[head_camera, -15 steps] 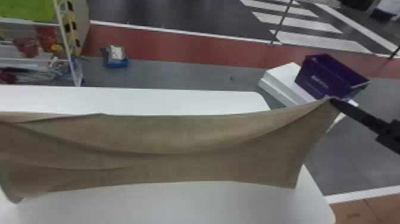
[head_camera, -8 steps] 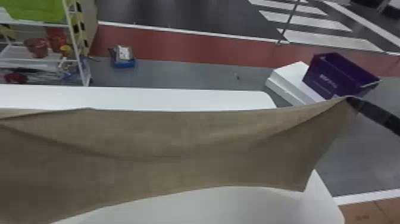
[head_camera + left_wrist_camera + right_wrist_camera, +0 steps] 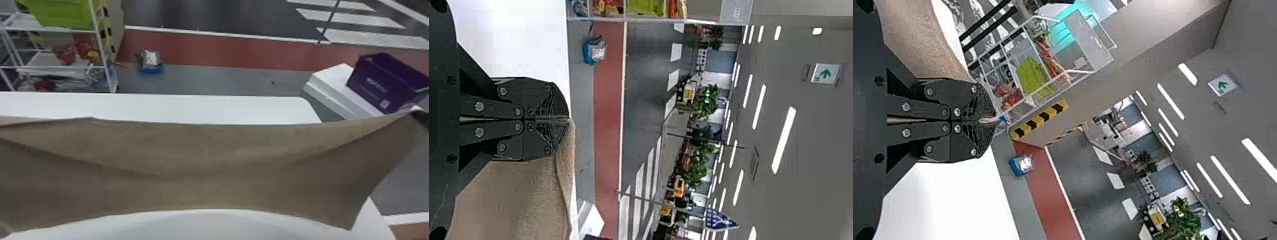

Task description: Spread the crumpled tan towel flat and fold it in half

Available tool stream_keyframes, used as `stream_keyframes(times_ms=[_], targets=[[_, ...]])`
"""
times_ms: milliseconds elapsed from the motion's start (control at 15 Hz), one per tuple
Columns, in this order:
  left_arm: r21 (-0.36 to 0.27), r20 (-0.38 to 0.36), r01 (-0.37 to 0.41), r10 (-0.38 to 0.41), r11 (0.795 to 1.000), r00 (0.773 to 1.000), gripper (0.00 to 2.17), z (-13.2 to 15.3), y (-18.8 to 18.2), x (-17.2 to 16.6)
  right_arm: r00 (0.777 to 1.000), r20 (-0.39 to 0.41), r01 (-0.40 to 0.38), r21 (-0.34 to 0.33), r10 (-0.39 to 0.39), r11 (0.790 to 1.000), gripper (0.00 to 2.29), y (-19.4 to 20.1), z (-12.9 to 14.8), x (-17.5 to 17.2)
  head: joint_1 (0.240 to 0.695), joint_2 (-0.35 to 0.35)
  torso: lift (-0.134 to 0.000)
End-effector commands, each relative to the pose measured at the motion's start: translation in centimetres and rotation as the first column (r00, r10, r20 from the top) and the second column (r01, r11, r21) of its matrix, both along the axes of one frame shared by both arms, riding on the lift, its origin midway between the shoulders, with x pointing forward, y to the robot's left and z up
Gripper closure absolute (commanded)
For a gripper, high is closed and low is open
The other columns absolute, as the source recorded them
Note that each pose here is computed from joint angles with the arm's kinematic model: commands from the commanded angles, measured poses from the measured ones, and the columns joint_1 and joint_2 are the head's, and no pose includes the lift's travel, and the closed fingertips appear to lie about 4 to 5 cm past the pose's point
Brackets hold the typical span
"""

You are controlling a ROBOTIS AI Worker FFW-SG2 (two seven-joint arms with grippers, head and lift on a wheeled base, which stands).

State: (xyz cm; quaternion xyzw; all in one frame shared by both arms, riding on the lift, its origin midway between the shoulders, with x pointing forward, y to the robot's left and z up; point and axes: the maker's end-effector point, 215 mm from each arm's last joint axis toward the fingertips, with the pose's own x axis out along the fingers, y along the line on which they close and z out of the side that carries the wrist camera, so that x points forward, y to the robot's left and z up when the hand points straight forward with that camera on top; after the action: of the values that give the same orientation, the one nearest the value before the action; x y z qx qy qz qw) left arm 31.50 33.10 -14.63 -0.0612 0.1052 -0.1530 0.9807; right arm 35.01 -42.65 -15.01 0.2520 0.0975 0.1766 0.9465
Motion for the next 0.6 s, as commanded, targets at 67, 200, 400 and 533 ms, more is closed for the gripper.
stream_keyframes(times_ms=[67, 200, 400, 533], targets=[[-0.069, -0.041, 0.003, -0.006, 0.998, 0.999, 1.38, -0.3, 0.4, -1.9, 0.999, 0.032, 0.004, 0.004, -0.004, 1.0, 2.13, 0.0, 1.0, -1.5, 0.695, -0.166, -0.124], [-0.118, -0.074, 0.011, -0.02, 0.993, 0.997, 1.38, -0.6, 0.3, -3.5, 0.999, 0.048, 0.001, 0.007, -0.001, 1.0, 2.13, 0.1, 1.5, -2.3, 0.695, -0.168, -0.124], [-0.138, -0.069, 0.004, -0.014, 0.99, 0.998, 1.38, -0.1, 0.8, -4.4, 0.998, 0.059, 0.002, 0.017, -0.003, 1.0, 2.13, -0.1, 1.9, -3.7, 0.695, -0.18, -0.124], [-0.135, -0.041, -0.021, 0.015, 0.991, 0.999, 1.38, 0.6, 1.5, -3.7, 0.999, 0.052, 0.004, 0.018, -0.005, 1.0, 2.13, -0.2, 1.6, -3.8, 0.695, -0.182, -0.124]])
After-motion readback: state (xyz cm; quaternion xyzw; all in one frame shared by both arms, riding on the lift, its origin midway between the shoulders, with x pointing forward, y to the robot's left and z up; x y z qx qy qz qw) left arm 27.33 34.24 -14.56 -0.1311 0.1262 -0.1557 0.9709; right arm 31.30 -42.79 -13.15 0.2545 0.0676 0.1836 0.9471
